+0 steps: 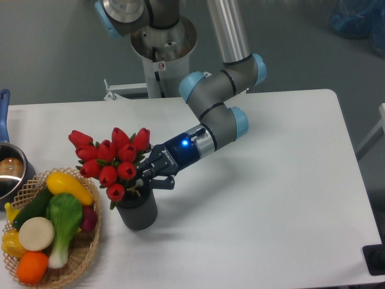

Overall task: Insert the flowers into the vase
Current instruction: 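Push the held tulip stems down deeper into the grey vase, then open the gripper to release the tulip bunch in the vase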

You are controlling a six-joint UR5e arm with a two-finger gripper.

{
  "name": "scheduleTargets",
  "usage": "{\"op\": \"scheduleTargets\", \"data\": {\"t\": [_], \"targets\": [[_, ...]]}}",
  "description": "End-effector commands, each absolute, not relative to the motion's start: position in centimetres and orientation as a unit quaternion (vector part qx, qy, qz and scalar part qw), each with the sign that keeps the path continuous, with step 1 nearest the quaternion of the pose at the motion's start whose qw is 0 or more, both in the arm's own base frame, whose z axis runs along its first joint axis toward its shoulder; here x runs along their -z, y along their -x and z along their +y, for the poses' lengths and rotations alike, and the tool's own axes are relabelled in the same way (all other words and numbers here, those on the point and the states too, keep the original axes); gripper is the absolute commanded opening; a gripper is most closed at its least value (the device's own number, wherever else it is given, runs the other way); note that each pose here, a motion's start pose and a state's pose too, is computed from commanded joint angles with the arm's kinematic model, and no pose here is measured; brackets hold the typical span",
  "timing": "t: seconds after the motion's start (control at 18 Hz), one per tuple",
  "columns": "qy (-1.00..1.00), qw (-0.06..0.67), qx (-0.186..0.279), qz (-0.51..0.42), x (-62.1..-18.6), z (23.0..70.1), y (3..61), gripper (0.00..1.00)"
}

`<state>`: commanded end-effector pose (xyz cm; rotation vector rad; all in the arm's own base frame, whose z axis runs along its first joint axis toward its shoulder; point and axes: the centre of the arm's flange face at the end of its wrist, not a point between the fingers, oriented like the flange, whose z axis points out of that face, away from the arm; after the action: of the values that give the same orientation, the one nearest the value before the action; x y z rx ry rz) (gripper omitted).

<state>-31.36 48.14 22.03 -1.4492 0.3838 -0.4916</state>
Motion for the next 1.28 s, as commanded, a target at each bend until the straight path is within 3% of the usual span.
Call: {"op": "scheduleTargets", "data": {"t": [0.5,0.78,0.94,1.28], "targets": [[0.649,0.708,0.210,0.182,-21.49,48.08,31.27,0.23],[0.648,0.709,0.207,0.184,-21.91,48.06,31.40,0.31],[0.648,0.709,0.207,0.184,-21.86,48.04,31.36,0.41],[0.648,0.710,0.205,0.184,-21.88,47.94,31.51,0.46]]}}
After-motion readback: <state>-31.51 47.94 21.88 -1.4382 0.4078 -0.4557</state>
